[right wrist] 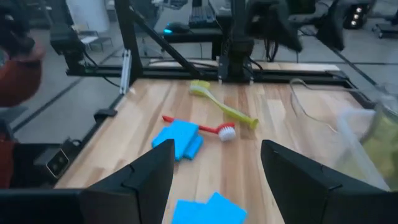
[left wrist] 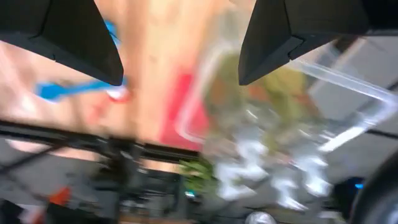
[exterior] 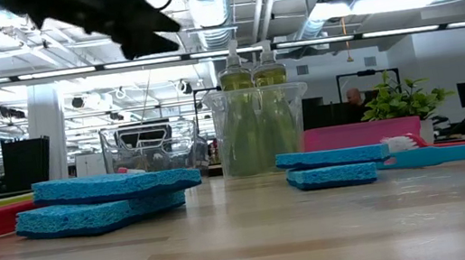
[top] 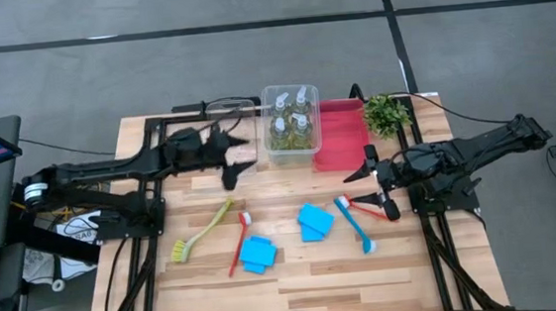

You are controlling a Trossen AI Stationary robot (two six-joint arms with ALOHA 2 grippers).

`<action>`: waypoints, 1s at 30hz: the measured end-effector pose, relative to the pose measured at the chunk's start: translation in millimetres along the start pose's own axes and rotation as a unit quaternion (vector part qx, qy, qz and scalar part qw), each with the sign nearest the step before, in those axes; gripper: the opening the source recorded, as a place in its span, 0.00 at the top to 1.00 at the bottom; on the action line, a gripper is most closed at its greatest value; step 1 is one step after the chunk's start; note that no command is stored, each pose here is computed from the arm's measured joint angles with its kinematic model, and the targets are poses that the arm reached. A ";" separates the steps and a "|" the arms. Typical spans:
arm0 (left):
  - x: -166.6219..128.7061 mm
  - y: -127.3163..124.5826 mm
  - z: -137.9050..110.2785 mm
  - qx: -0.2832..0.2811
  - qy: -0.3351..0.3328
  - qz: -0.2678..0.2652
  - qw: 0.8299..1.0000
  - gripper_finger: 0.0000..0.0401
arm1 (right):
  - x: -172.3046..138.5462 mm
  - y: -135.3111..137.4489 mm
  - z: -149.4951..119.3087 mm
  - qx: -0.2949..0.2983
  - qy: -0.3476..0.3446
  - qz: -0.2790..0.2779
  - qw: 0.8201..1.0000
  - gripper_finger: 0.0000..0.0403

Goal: Pick & Place Kitchen Sink Supplies
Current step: Put the red dish brush into the pink bin

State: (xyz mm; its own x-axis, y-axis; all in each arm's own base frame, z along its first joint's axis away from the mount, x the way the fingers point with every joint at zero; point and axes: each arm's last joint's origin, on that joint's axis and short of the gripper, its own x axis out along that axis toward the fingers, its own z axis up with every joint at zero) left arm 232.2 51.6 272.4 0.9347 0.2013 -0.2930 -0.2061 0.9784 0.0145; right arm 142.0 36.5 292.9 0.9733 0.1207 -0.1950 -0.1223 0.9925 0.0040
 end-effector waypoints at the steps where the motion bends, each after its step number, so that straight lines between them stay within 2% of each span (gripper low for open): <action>1: -4.4 -2.3 -4.8 0.001 -0.001 -0.014 1.000 0.20 | 3.0 1.2 0.9 0.000 -0.003 0.003 1.000 0.42; 4: -16.1 -7.9 -20.4 0.004 0.000 -0.040 0.999 0.20 | 12.5 3.3 0.2 -0.001 0.000 0.004 1.000 0.42; 10: -29.9 -15.1 -42.0 -0.009 -0.018 -0.059 0.998 0.20 | 33.7 4.1 -10.2 -0.007 0.046 -0.005 0.999 0.42; 20: -34.0 -21.4 -39.2 -0.013 -0.054 -0.076 0.996 0.20 | 62.2 -1.4 -30.9 -0.011 0.123 -0.031 0.992 0.42; 27: -33.9 -21.5 -39.3 -0.013 -0.054 -0.076 0.996 0.20 | 61.9 -3.3 -46.1 -0.016 0.198 -0.038 0.979 0.42; 30: -33.9 -21.5 -39.2 -0.013 -0.054 -0.076 0.996 0.20 | 59.2 -3.7 -51.2 0.014 0.226 -0.046 0.973 0.42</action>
State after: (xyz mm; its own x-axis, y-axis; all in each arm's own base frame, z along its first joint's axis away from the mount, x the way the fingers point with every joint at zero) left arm 193.5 21.9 244.5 0.9809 0.0558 -0.1861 -0.0656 0.9967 -0.0470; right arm 190.1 38.9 231.1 0.7950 0.0166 -0.6064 -0.0266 0.9996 -0.0075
